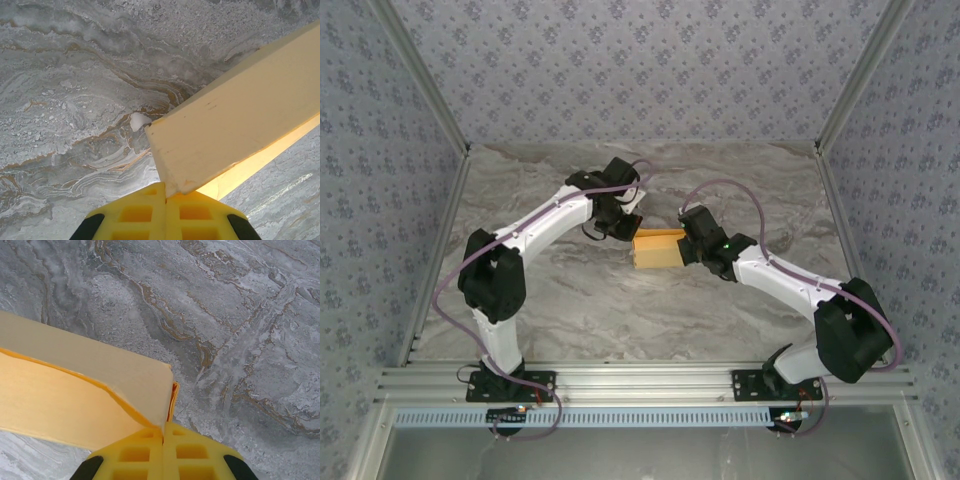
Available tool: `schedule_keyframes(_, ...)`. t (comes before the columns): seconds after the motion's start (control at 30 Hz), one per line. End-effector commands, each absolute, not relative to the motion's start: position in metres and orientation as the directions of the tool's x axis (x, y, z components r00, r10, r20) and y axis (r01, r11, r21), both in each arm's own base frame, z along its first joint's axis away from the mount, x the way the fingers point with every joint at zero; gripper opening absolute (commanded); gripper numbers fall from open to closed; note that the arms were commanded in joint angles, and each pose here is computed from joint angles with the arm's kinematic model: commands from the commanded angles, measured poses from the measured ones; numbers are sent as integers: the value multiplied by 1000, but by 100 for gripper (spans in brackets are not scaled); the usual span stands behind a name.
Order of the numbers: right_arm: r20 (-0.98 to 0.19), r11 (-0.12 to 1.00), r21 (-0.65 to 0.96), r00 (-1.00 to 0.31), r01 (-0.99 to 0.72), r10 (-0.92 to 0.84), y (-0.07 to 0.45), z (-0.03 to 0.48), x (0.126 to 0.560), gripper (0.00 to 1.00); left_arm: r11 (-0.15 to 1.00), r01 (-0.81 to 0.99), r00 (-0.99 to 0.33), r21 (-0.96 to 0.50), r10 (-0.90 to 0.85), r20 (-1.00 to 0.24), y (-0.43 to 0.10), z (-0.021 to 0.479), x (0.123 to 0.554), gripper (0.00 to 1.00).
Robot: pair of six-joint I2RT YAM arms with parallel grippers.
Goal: Fold the paper box
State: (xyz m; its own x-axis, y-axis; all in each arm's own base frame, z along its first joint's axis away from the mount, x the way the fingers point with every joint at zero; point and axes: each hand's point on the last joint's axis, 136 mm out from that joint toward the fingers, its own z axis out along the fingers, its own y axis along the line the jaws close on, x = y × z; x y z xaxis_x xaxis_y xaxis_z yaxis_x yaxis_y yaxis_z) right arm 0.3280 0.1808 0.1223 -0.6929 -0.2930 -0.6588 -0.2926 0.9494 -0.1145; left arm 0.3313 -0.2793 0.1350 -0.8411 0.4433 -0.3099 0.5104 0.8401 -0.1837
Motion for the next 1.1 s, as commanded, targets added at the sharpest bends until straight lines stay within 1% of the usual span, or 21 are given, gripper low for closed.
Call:
schedule_keyframes(0.0, -566, 944, -149, -758, -293, -324, 169, 98, 313, 0, 857, 502, -851, -115, 466, -240, -261, 127, 328, 0)
schedule_keyframes(0.83, -563, 944, -150, -759, -294, -326, 169, 98, 313, 0, 849, 522, -840, -83, 495, -222, -260, 126, 329, 0)
schedule_keyframes(1.07, -562, 943, -152, -759, -296, -328, 169, 99, 313, 0, 847, 529, -833, -47, 509, -216, -255, 129, 332, 0)
